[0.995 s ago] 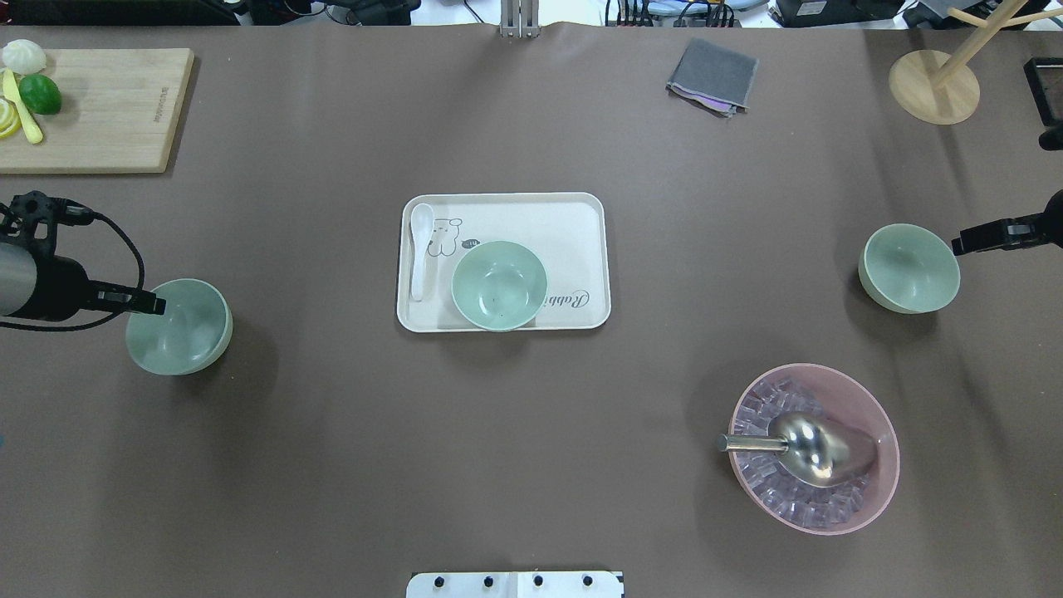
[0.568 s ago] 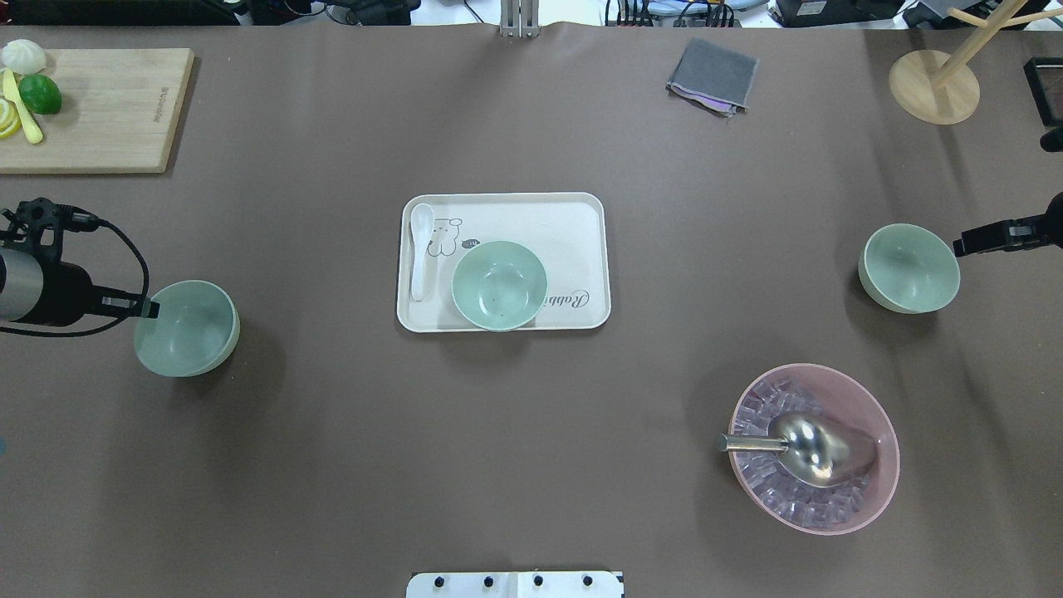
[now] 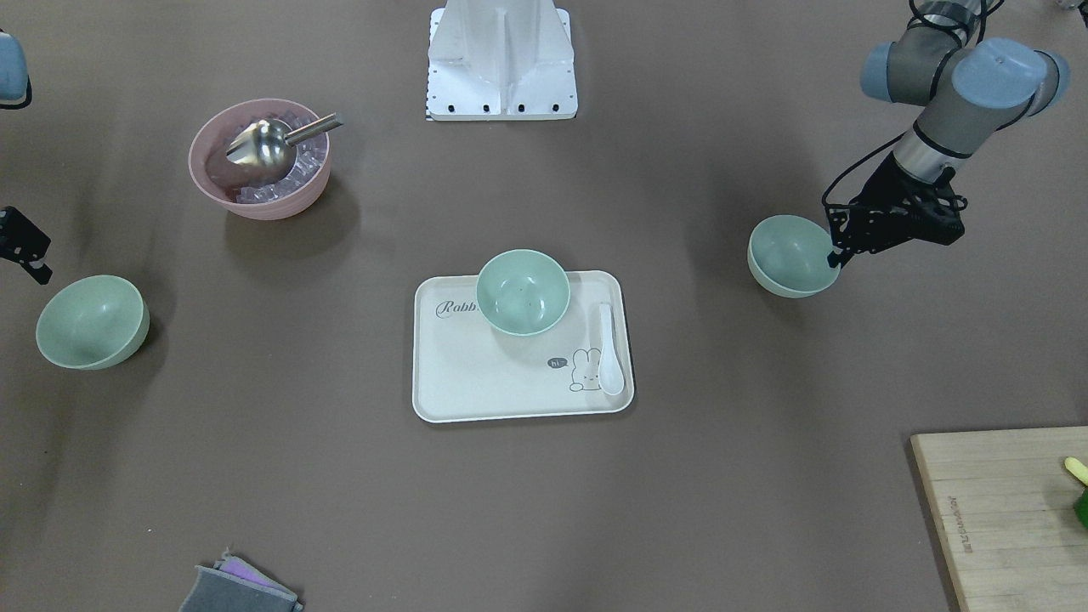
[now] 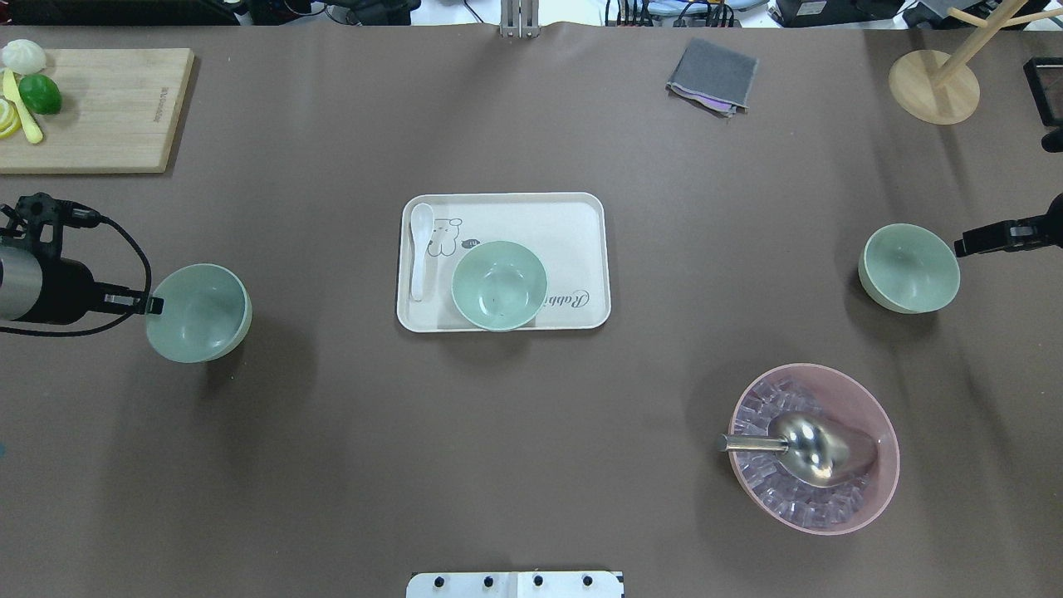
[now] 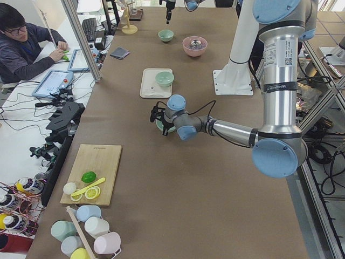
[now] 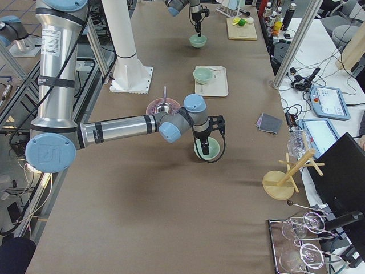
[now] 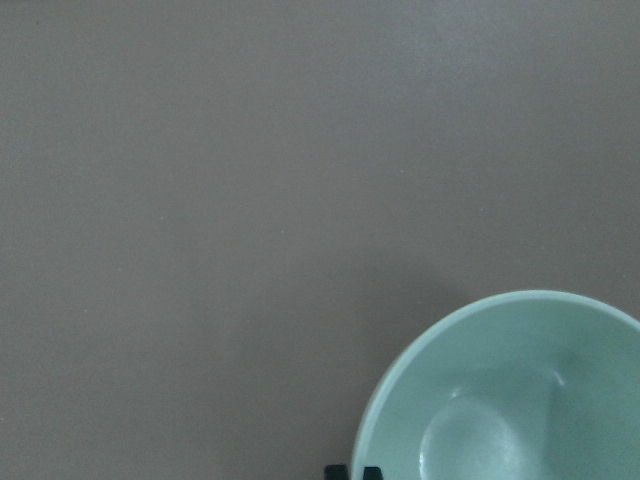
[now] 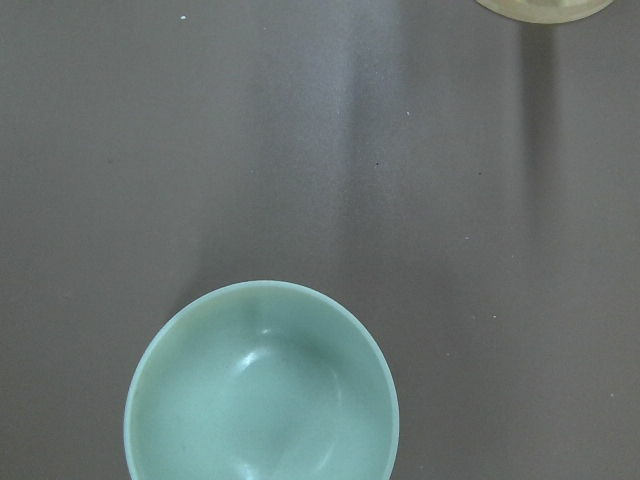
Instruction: Stack green bowls together
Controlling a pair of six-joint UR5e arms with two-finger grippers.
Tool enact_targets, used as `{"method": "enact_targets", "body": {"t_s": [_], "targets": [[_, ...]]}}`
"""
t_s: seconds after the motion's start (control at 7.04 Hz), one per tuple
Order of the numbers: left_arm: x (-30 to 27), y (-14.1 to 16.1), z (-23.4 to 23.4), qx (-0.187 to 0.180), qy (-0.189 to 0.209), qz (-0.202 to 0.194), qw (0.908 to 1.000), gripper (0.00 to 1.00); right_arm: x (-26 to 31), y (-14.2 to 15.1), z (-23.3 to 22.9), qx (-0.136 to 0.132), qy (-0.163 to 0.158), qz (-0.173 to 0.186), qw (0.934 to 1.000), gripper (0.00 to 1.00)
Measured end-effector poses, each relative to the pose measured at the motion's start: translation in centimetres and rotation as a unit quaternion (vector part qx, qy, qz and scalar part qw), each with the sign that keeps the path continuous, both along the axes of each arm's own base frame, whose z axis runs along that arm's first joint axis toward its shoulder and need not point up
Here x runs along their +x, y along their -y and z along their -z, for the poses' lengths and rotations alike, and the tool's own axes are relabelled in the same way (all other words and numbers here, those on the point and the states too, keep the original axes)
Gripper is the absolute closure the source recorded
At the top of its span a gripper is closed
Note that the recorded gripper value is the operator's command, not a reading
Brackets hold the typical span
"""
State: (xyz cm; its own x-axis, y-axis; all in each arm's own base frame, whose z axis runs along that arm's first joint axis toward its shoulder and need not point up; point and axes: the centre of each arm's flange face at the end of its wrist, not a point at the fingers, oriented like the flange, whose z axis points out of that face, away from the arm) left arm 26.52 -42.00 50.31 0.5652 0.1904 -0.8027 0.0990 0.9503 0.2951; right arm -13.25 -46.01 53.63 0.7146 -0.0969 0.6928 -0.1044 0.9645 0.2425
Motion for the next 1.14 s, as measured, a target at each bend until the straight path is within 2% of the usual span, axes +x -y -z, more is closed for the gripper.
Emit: {"method": "enact_targets", "body": {"t_s": [0.28, 0.57, 0.85, 1.14], "targets": [[0.0, 0.0, 4.0, -0.011, -0.022, 0.014, 0.9996, 1.00, 0.0, -0.1, -0.3, -0.003, -0.001, 0.000, 1.0000, 0.00], [2.9, 1.4, 10.7, -0.052, -0.024, 0.026, 0.9980, 1.00, 0.0, -0.2, -0.6, -0.004, -0.002, 0.000, 1.0000, 0.00], [11.5, 1.8, 20.7, -0.116, -0.019, 0.045, 0.9920, 1.00, 0.1, -0.2, -0.6, -0.004, -0.003, 0.000, 1.0000, 0.00], [17.9, 0.5, 29.0, -0.153, 0.003, 0.057, 0.9866, 1.00, 0.1, -0.2, -0.7, -0.005, -0.003, 0.000, 1.0000, 0.00]]}}
